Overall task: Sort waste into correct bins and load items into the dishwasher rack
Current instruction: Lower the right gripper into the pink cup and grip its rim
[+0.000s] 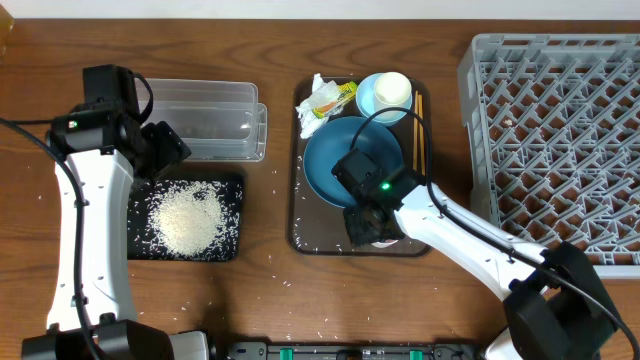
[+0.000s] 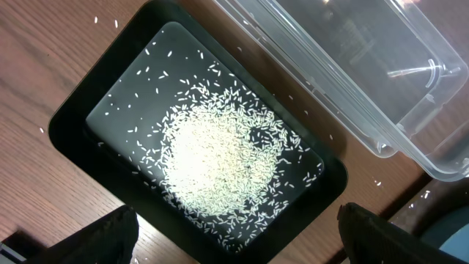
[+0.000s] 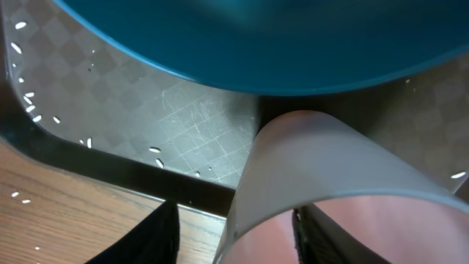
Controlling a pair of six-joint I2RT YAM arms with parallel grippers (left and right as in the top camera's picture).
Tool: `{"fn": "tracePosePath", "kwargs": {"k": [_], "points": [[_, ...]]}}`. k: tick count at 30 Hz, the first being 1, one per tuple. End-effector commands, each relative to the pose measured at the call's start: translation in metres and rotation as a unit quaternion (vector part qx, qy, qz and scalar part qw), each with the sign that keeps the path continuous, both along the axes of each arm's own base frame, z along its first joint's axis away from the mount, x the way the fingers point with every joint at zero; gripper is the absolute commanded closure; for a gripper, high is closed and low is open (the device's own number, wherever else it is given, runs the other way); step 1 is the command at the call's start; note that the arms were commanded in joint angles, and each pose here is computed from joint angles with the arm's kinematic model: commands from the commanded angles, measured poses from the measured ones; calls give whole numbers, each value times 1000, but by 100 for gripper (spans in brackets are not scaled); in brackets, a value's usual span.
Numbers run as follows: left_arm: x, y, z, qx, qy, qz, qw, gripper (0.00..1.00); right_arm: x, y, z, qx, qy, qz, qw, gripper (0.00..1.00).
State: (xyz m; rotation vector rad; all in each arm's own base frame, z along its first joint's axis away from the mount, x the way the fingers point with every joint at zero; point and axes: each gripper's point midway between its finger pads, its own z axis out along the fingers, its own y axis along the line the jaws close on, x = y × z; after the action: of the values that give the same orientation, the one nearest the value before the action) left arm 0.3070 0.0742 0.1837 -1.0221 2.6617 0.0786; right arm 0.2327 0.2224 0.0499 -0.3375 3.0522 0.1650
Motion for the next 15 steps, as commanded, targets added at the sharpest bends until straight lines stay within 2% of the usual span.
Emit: {"fn": "tracePosePath", "kwargs": {"k": [1,7,10,15], "points": [[-3,0,2,0,-4,3,1000,10,0,5,2,-4,-8,-10,1000,55],[-3,0,2,0,-4,3,1000,10,-4,1,3,-13,3,-19,1000,62],[-3,0,2,0,-4,3,1000,10,-4,3,4,-8,4,-19,1000,69],[-3,0,2,0,-4,3,1000,10,-2,5,11,-8,3,-21,1000,70]]}}
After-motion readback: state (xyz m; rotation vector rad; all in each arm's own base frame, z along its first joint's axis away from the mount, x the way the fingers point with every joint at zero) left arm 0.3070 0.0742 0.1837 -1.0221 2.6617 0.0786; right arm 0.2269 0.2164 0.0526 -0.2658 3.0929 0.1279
